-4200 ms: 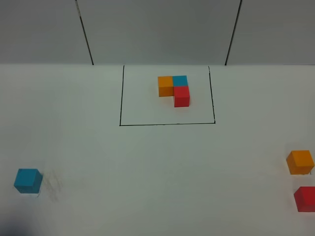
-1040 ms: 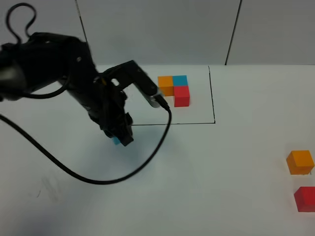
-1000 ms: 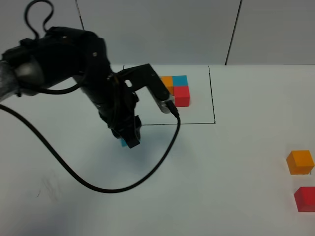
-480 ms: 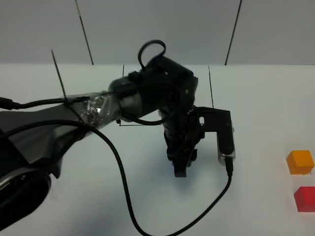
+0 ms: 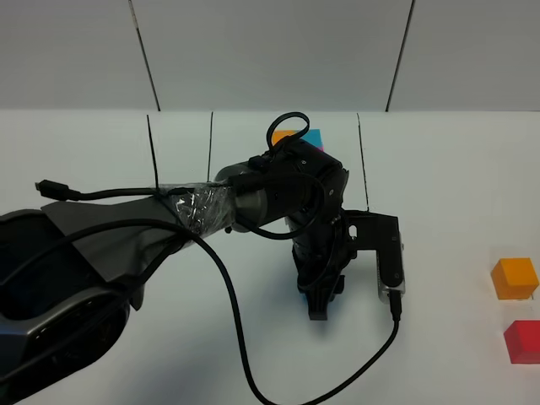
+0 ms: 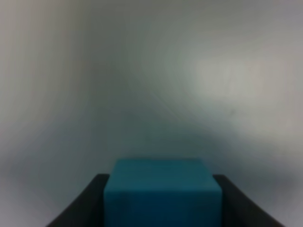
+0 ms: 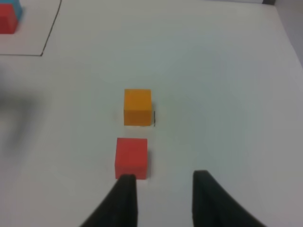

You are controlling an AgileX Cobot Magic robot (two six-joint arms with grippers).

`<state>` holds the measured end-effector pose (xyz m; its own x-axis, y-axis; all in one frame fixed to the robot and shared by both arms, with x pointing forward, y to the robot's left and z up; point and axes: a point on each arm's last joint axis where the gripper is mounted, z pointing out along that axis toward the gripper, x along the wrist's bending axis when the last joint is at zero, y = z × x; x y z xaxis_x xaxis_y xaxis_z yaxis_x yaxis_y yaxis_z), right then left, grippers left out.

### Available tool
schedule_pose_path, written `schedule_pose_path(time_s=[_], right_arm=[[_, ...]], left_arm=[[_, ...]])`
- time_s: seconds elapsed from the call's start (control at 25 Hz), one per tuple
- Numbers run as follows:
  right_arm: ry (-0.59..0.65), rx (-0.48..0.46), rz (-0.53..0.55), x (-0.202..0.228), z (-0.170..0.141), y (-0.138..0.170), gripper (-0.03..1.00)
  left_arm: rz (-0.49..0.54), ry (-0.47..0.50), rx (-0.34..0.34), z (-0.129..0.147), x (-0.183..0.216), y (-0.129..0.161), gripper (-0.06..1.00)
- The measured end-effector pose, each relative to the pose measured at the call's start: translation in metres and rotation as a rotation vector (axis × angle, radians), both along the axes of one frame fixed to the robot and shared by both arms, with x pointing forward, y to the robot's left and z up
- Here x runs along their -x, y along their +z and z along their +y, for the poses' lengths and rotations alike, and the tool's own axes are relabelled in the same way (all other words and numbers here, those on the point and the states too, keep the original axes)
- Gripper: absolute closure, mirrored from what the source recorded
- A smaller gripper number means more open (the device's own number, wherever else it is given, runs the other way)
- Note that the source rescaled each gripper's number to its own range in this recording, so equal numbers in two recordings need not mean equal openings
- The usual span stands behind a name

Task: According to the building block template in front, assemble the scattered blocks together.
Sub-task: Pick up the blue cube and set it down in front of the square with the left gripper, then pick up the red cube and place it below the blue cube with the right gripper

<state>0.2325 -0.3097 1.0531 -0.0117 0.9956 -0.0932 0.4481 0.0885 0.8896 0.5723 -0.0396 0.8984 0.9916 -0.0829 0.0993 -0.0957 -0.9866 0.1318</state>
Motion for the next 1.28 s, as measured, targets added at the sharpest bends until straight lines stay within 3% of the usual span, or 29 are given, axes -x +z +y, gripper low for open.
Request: schedule_pose_path(time_s=[0.28,0.56,0.6,0.72,0.84,0.96,1.16,1.28], right_arm=[[0.000,0.000,0.000,0.000,0.000,0.000,0.97],[0.000,0.000,0.000,0.000,0.000,0.000,0.97],[0.000,0.000,0.000,0.000,0.000,0.000,0.97],[0.000,0.000,0.000,0.000,0.000,0.000,0.97],[0.000,0.000,0.000,0.000,0.000,0.000,0.97],[0.000,0.000,0.000,0.000,0.000,0.000,0.97],[0.000,0.000,0.000,0.000,0.000,0.000,0.97],[0.000,0.000,0.000,0.000,0.000,0.000,0.97]], left_arm=[[-0.002,0.013,0.033,-0.004,-0.001,-0.003,0.93],[0.021,0.029,0.015,-0.002,0.001,-0.003,0.92],[0.026,0.027,0.008,-0.001,0.001,-0.003,0.89],[0.049,0.025,-0.023,0.001,0.003,-0.007,0.53],[0.045,0.040,-0.015,0.001,0.003,0.001,0.09],[0.009,0.086,0.027,0.003,0.004,0.034,-0.05],[-0.183,0.264,0.054,0.028,0.009,0.124,-0.03],[-0.363,0.397,0.036,0.062,0.013,0.187,0.01]])
